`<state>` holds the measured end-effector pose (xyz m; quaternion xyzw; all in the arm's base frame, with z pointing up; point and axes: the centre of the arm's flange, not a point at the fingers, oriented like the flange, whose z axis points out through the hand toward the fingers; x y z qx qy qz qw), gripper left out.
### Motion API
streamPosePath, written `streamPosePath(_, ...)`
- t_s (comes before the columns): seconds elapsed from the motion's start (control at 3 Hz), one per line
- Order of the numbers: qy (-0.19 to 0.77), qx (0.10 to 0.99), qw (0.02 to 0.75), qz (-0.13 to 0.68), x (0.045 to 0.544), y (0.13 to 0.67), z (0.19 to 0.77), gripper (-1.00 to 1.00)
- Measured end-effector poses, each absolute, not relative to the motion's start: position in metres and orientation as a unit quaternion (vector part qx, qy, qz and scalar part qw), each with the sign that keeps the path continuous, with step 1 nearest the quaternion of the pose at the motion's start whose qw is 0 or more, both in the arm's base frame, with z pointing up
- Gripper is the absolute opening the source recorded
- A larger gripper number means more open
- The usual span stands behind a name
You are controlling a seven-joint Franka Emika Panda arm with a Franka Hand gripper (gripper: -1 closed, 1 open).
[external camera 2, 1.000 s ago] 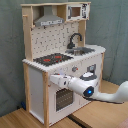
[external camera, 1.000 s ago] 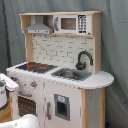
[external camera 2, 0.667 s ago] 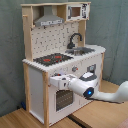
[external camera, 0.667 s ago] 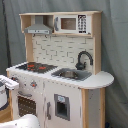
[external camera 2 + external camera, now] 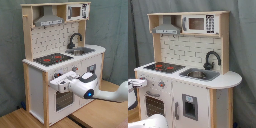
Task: Play with the kitchen
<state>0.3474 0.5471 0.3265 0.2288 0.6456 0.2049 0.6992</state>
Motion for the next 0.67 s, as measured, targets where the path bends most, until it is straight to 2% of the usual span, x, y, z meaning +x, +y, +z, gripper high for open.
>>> streamPosePath(0.33, 0.653, 0.181, 0.718, 0.159, 0.3475, 0.5468, 0.3243, -1.00)
streamPosePath(0.67, 0.648, 0.192, 0.719, 0.162, 0.3478, 0.5457, 0.3256, -1.00)
